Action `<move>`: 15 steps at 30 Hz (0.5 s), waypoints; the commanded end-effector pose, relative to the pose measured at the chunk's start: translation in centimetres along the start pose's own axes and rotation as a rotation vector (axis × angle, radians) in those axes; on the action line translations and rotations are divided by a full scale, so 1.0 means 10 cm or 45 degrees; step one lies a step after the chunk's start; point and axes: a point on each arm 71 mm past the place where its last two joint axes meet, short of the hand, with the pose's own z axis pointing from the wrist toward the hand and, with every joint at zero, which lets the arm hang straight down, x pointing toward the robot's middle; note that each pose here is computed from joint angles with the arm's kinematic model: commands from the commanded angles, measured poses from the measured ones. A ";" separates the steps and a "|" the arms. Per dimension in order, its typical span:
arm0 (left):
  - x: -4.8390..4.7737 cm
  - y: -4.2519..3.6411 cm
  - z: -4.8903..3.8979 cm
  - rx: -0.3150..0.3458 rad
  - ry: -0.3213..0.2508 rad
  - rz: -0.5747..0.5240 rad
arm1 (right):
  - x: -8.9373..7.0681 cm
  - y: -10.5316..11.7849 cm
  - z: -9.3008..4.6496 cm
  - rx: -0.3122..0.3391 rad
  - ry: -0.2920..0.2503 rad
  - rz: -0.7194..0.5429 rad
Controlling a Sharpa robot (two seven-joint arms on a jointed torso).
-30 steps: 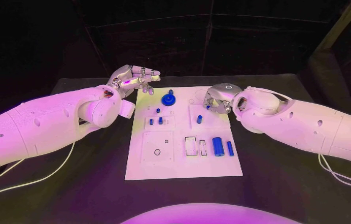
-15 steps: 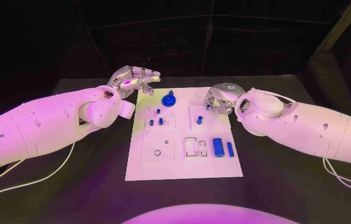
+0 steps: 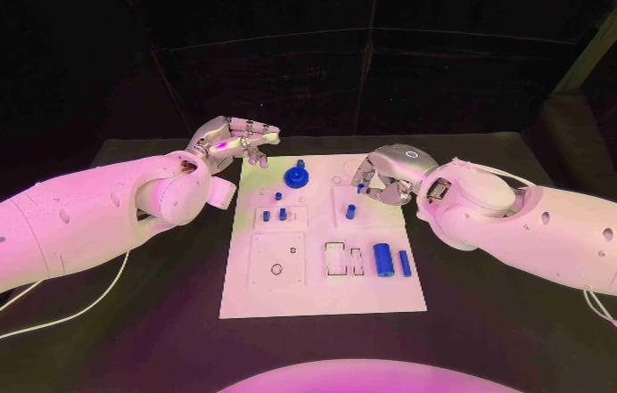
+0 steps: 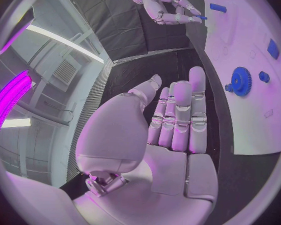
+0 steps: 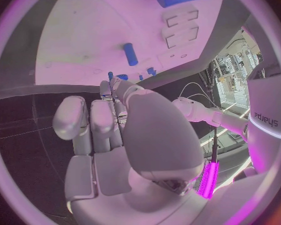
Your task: Assemble the parts on the task board
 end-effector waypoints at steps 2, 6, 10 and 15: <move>0.003 -0.023 0.002 0.024 0.006 -0.009 | -0.09 0.20 -0.01 -0.060 -0.110 0.069; 0.005 -0.025 0.002 0.026 0.006 -0.009 | -0.12 0.36 0.00 -0.128 -0.147 0.094; 0.007 -0.027 0.002 0.028 0.005 -0.008 | -0.13 0.53 0.03 -0.201 -0.166 0.114; 0.026 -0.030 0.006 0.029 0.010 -0.010 | -0.05 0.70 0.12 -0.256 -0.128 0.127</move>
